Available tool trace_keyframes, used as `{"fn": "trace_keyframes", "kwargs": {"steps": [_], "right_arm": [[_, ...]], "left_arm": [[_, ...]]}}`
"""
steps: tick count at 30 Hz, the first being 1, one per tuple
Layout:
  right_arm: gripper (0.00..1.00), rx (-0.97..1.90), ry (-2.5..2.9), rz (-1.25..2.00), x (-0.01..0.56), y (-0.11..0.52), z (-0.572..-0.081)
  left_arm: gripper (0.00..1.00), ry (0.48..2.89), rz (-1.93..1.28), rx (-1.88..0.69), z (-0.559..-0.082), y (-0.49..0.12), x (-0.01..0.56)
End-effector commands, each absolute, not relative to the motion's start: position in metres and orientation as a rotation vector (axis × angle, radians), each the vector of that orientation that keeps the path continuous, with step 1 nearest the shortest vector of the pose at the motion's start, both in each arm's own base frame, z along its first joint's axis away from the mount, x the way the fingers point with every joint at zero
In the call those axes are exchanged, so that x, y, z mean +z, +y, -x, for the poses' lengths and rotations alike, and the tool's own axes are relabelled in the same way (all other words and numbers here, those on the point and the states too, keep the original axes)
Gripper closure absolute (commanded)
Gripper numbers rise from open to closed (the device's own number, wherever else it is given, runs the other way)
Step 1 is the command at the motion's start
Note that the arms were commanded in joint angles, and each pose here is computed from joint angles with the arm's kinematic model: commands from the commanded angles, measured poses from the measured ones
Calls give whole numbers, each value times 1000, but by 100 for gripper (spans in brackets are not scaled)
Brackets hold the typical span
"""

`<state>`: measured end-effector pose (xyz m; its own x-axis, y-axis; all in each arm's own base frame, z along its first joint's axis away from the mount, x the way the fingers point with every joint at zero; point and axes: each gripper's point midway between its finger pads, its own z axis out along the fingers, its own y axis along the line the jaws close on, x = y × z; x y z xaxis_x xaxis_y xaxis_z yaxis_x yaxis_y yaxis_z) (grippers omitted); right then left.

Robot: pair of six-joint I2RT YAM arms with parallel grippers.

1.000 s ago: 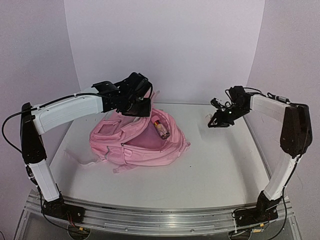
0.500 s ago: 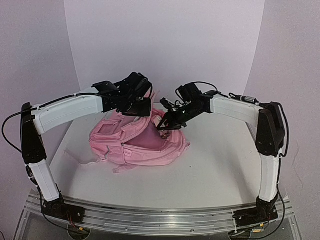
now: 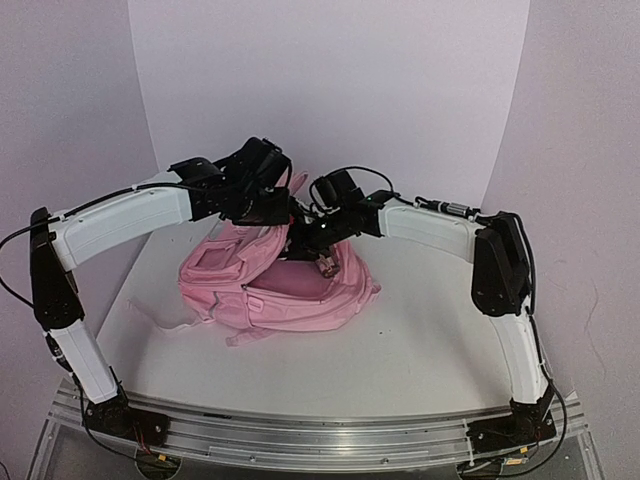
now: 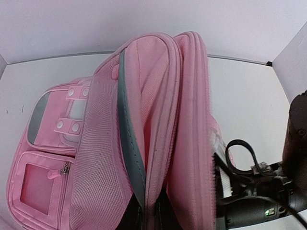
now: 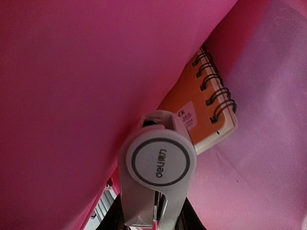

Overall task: Pack the student bag
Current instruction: Place the stationery in the student bag.

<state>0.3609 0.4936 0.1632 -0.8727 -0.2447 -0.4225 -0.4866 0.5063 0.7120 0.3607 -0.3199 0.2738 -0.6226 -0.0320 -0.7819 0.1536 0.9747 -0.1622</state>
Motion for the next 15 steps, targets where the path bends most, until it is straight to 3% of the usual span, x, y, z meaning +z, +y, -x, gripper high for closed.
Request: {"fn": "trace_keyframes", "kwargs": {"steps": [1,9,15], "right_arm": [[74,1348,2402,561,161,539,-359],[71,1411,2285,607,178,567,-349],[54,1422,2282,754,166,577,-319]], "left_arm": [[100,2076,29,-325,-366,-303,329],[100,2087,39,-328,-366,-302,324],[100,2093,40,-338,-365,-304,320]]}}
